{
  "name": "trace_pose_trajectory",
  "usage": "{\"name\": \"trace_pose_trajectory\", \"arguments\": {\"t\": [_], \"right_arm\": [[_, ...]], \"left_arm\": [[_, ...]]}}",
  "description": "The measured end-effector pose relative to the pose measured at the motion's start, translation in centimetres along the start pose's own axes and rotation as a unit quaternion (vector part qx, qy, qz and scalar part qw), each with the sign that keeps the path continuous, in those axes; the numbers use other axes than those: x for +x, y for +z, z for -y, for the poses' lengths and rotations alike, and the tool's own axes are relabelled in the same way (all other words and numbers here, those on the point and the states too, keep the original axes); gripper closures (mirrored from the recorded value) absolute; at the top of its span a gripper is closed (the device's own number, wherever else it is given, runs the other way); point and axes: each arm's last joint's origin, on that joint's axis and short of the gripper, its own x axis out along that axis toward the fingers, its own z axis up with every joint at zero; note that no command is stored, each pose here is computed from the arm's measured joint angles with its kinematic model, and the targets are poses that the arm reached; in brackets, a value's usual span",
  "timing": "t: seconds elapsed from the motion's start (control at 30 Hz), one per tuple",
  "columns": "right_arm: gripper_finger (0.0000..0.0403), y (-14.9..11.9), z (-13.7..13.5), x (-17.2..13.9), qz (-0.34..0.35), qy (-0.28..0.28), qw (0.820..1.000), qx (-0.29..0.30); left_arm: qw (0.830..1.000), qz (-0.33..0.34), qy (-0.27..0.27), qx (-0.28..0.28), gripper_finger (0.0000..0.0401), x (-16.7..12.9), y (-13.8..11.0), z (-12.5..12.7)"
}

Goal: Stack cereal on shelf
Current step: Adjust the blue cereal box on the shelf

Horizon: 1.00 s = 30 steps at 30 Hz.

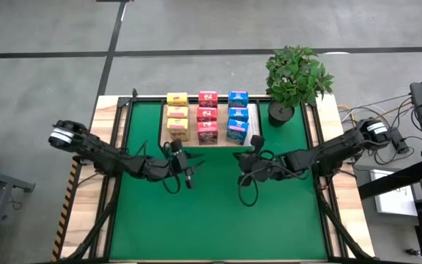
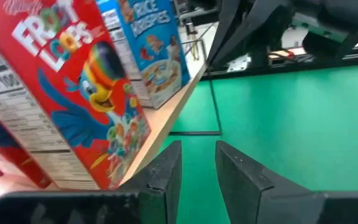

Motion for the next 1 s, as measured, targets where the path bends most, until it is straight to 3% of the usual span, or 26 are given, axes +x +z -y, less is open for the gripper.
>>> {"name": "trace_pose_trajectory", "arguments": {"t": [0.47, 1.0], "right_arm": [[0.0394, -1.1, 1.2, -0.1, -0.011, -0.04, 0.999, 0.005], [0.0394, -1.6, 2.4, 0.3, -0.037, -0.054, 0.998, -0.006]], "left_arm": [[0.998, -0.004, 0.058, -0.01, 0.0321, 1.3, -0.5, -1.4], [0.998, -0.006, 0.066, -0.01, 0.0321, 1.4, -0.6, -1.6]]}}
